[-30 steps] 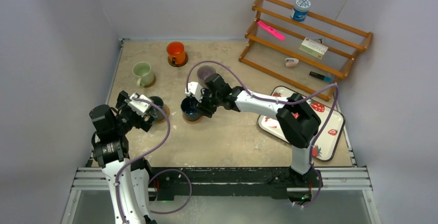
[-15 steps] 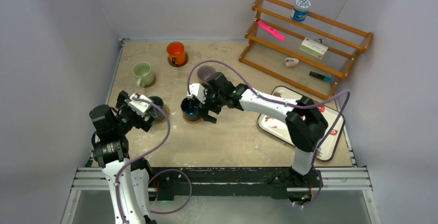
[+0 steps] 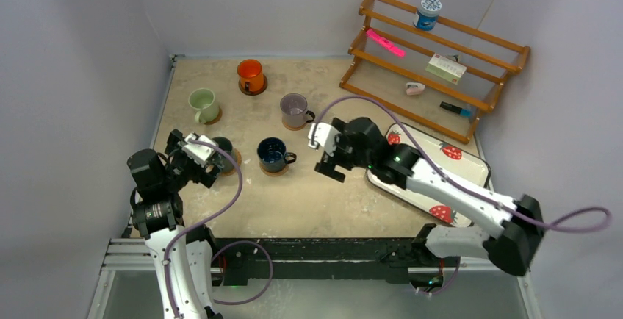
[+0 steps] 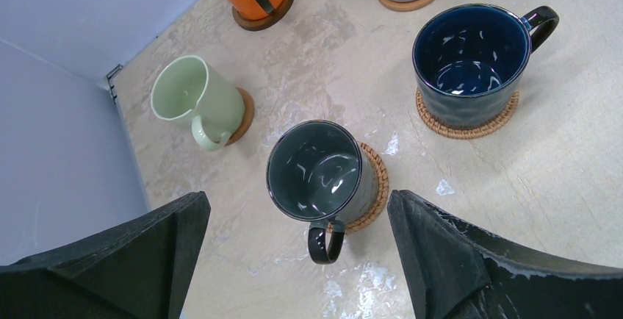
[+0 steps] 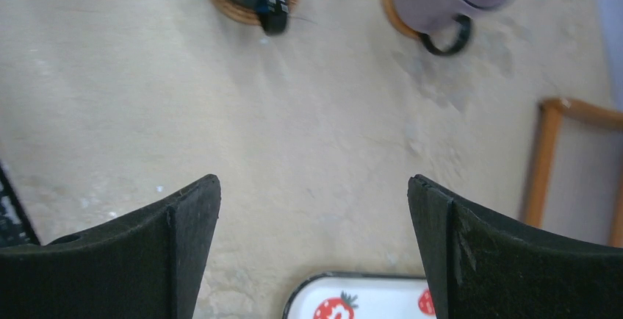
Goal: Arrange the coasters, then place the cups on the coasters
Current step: Reset both arms
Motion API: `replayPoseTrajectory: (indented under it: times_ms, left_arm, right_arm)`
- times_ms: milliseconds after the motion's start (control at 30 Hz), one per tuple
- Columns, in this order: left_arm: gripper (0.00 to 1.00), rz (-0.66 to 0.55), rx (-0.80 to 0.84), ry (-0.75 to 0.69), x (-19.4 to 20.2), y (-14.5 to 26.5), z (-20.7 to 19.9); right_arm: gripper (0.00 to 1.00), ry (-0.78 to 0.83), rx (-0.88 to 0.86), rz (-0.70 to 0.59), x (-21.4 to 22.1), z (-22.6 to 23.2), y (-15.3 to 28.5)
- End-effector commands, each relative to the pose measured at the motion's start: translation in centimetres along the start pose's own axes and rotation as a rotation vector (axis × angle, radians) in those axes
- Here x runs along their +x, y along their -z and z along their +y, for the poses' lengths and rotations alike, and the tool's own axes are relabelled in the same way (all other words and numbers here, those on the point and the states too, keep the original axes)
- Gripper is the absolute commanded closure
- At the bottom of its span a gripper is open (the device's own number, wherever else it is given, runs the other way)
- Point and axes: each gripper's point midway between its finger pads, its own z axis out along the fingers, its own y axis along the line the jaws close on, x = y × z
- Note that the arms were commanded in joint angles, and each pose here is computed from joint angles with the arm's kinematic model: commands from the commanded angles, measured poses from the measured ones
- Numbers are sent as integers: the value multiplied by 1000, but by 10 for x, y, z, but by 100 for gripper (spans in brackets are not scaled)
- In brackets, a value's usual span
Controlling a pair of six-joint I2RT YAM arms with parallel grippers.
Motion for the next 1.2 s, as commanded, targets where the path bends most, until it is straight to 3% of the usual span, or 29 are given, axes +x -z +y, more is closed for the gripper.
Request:
replayPoseTrajectory:
  times_ms: [0,200,367,467,633,833,1033,1167]
  left_arm:
    - [0,-16,26,-9,-3,-2,-1]
    - [0,-7,31,4,-1,-4,1]
    - [0,-17,23,-7,-3,-2,-1]
    - [0,-20,20,-9,-4,-2,-1]
    - [0,-14,26,-1,-2,-3,0]
    - [0,-13,22,1,-2,-3,1]
    - [0,-9,25,25,0,-7,3]
    - [0,1,72,99,4,-21,7]
  right_arm:
    - [1,-109,314,-45,14,-37,46]
    - [1,-304,541,-158,33,-59,125]
    - [1,-396,902,-270,59,-92,200]
    - [1,-415,1084,-270,80,-103,224]
    - [1,-408,1218,-108,106,-111,225]
    - [1,-420,1362,-36,116,-133,234]
    - [1,-538,1416,45,151,-164,241]
    - [1,-587,1362,56,162,-168,228]
